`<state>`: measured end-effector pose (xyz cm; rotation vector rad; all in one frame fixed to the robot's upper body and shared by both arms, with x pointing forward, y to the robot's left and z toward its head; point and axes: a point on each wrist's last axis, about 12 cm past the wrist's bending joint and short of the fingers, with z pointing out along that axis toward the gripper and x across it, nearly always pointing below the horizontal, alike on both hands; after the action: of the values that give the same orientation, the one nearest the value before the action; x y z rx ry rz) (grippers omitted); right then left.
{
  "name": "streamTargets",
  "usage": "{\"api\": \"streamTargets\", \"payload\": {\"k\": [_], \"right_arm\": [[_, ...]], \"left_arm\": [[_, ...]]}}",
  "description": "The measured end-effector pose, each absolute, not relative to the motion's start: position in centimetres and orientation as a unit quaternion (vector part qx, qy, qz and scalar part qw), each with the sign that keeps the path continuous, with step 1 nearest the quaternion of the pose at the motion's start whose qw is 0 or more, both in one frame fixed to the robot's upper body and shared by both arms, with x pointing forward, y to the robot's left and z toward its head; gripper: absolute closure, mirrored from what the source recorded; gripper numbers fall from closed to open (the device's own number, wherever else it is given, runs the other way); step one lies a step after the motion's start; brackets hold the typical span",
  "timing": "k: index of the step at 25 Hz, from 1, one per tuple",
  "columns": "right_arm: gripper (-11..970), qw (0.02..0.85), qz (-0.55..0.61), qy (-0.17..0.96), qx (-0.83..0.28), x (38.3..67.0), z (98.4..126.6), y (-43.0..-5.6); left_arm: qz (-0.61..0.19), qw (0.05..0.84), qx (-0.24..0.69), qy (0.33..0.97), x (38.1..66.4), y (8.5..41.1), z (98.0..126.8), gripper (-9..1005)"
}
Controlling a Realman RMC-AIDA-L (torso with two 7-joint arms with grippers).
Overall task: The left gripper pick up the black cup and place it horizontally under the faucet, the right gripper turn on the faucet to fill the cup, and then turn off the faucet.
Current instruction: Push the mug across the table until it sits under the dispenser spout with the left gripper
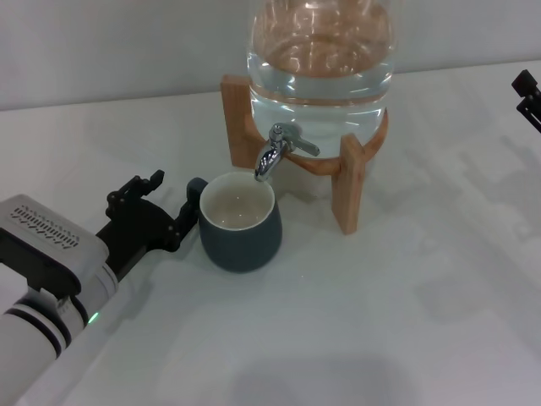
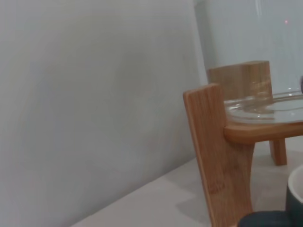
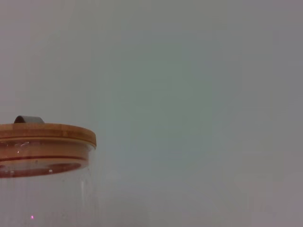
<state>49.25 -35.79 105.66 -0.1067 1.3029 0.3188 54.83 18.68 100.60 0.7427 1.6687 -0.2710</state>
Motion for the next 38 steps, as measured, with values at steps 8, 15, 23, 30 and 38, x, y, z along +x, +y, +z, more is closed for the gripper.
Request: {"api": "streamTargets", "payload": {"k": [8,15,23,30,38], "right_arm": [[123,0.782,0.147,0.604,-0.049,49.2,105.6,-35.8],[123,0.783,0.147,0.603,-0.051,49.3,105.7,-35.9],[123,0.781,0.146,0.605,-0.048,49.3,105.7,-36.0],[123,0.781,0.146,0.606,-0.049,49.4,105.7,-36.0],[123,0.780,0.146,0.607,-0.048,49.4,105.7,-36.0]], "left_arm": [[-0.120,0.600,0.313,0.726,54.4,18.7,100.3,369],[-0.119,0.599,0.310,0.729,54.0,18.8,100.1,322],[-0.123,0.606,0.309,0.722,53.4,18.6,100.0,294],[-0.110,0.608,0.301,0.727,53.3,18.9,99.9,288],[-0.090,0.599,0.296,0.739,53.2,19.7,99.3,280]]}}
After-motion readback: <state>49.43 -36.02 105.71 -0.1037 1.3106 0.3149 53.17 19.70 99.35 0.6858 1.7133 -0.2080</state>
